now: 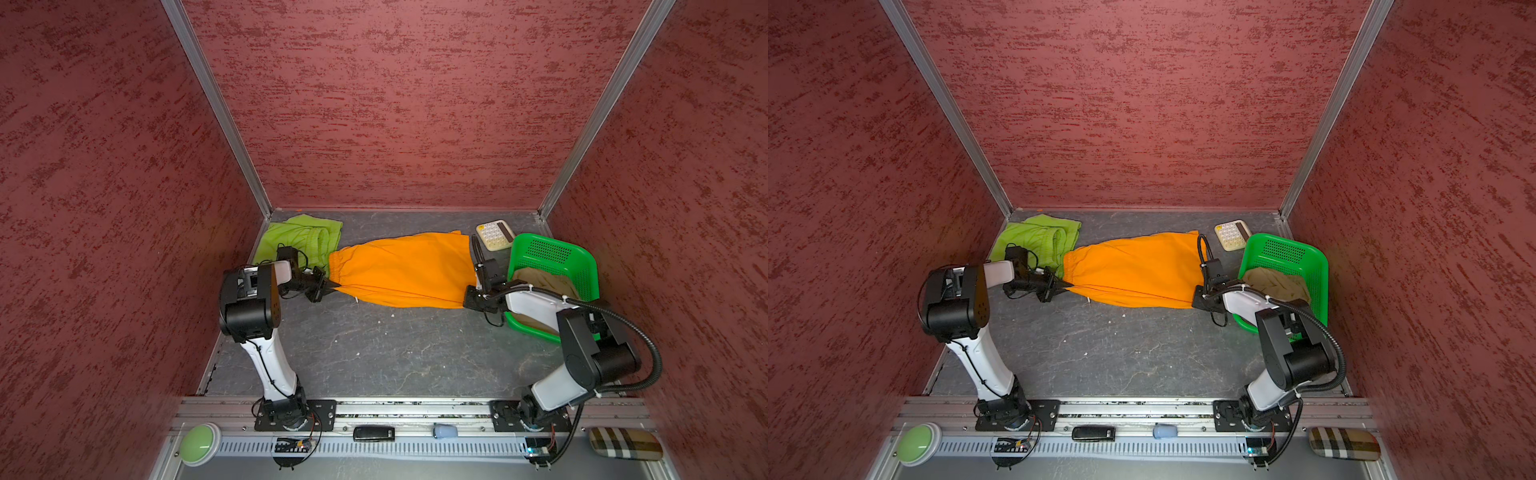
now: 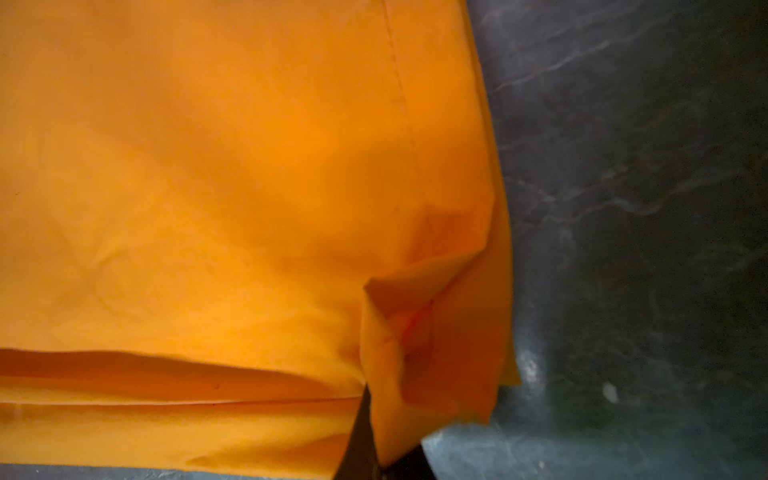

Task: Fold and stack the shorts

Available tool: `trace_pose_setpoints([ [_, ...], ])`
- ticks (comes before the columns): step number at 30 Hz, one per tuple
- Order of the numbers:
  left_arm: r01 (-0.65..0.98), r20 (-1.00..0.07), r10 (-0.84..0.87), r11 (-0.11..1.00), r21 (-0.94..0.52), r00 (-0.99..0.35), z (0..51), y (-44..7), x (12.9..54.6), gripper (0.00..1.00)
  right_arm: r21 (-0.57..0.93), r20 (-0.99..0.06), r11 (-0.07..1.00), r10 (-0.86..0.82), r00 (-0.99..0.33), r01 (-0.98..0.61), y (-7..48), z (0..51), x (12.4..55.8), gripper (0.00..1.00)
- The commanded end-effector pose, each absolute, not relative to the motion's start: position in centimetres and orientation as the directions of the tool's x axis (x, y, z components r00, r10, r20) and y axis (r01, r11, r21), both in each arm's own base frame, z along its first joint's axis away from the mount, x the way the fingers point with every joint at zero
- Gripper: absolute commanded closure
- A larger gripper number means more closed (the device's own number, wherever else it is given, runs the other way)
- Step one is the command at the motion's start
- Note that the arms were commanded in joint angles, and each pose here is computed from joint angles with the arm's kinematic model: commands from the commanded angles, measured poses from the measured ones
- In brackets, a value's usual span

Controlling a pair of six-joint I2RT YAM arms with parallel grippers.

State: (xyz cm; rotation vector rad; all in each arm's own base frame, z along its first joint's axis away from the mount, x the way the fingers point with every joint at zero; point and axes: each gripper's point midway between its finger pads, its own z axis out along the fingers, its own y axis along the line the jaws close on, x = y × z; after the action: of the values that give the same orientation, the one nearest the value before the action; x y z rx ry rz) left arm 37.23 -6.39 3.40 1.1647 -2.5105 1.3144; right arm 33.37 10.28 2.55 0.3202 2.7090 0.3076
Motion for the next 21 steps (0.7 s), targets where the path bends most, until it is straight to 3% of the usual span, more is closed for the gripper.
trace_pose_setpoints([
  [1, -0.644, 0.347, -0.606, 0.381, -0.663, -0.716, 2.8, -5.6, 37.5, 0.96, 0.224, -0.425, 0.954, 0.278, -0.861, 0.197, 8.8, 4.3, 35.8, 1.00],
  [8, -0.610, 0.310, -0.585, 0.428, -0.667, -0.750, 3.3, -6.6, 37.8, 0.89, 0.199, -0.511, 0.967, 0.241, -0.825, 0.160, 8.5, 9.2, 38.4, 1.00],
  [16, -0.610, 0.324, -0.565, 0.444, -0.656, -0.759, 2.8, -7.5, 37.2, 0.88, 0.075, -0.461, 0.983, 0.182, -0.868, 0.167, 7.0, 4.8, 38.0, 1.00],
  [21, -0.610, 0.326, -0.558, 0.455, -0.649, -0.763, 2.6, -7.6, 36.8, 0.85, 0.082, -0.442, 0.982, 0.188, -0.877, 0.170, 6.7, 3.2, 37.4, 1.00],
])
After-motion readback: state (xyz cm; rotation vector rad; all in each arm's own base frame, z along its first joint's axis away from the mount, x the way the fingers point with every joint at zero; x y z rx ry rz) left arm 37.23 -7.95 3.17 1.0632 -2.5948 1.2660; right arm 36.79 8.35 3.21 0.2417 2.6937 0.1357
